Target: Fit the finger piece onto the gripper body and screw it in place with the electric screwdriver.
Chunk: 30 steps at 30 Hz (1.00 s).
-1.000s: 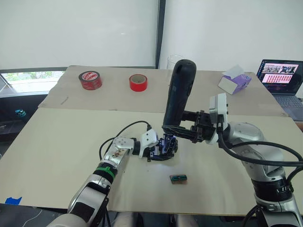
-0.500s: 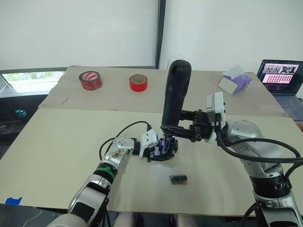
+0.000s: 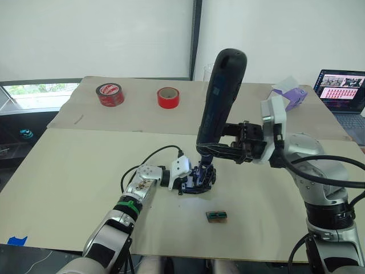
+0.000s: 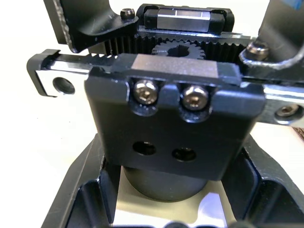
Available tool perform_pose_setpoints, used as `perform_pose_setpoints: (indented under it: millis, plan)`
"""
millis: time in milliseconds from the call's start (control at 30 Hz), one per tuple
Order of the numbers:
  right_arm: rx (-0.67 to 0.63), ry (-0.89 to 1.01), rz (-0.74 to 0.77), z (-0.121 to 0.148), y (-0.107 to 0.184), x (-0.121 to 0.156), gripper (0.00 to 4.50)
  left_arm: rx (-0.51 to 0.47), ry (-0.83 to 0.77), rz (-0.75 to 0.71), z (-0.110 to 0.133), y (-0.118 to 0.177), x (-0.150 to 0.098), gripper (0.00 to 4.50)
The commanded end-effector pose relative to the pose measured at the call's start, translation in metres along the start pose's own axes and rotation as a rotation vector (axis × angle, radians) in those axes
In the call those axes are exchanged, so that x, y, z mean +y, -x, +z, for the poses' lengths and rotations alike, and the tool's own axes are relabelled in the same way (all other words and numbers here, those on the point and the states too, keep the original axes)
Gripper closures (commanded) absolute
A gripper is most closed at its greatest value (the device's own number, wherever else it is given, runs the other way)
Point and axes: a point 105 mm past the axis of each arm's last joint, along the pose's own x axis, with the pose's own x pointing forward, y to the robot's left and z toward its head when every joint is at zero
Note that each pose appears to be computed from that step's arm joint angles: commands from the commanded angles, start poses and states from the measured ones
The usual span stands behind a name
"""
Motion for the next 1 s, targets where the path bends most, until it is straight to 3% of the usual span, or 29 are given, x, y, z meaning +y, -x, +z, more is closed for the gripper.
perform_pose_setpoints:
  millis: [33,133,167,233,267,467,567,700,800,900,1000]
  plan:
    - [-0.068,0.109,0.033,0.030,0.005,0.006,2.58,0.081,0.065,-0.006,-0.025,0.002,-0.007,2.15]
    - [-0.082,0.122,0.049,0.039,0.006,0.011,2.58,0.078,0.088,0.011,-0.025,0.003,-0.005,2.15]
    - [-0.086,0.126,0.052,0.042,0.006,0.013,2.58,0.076,0.092,0.022,-0.025,0.004,-0.003,1.10]
    - [-0.111,0.144,0.035,0.053,0.008,0.013,2.58,0.064,0.074,0.040,-0.023,0.009,0.000,0.18]
    - [-0.122,0.154,0.022,0.058,0.010,0.013,2.58,0.064,0.070,0.046,-0.024,0.014,0.000,0.04]
    - [-0.075,0.196,-0.127,0.072,0.044,0.014,2.58,0.036,0.012,0.050,-0.024,0.061,-0.004,0.04]
    - [-0.014,0.197,-0.221,0.066,0.065,0.015,2.58,0.015,-0.002,0.065,-0.022,0.086,-0.007,0.04]
    - [0.099,0.181,-0.439,0.047,0.120,0.019,2.58,-0.028,-0.029,0.117,-0.016,0.138,-0.015,0.04]
    - [0.177,0.148,-0.513,0.029,0.148,0.033,2.58,-0.006,-0.027,0.140,-0.018,0.161,-0.023,0.04]
    - [0.219,0.130,-0.542,0.016,0.158,0.045,2.58,0.008,-0.038,0.145,-0.017,0.168,-0.032,0.04]
    - [0.195,0.134,-0.519,0.012,0.148,0.049,2.58,0.016,-0.039,0.087,-0.014,0.158,-0.048,0.04]
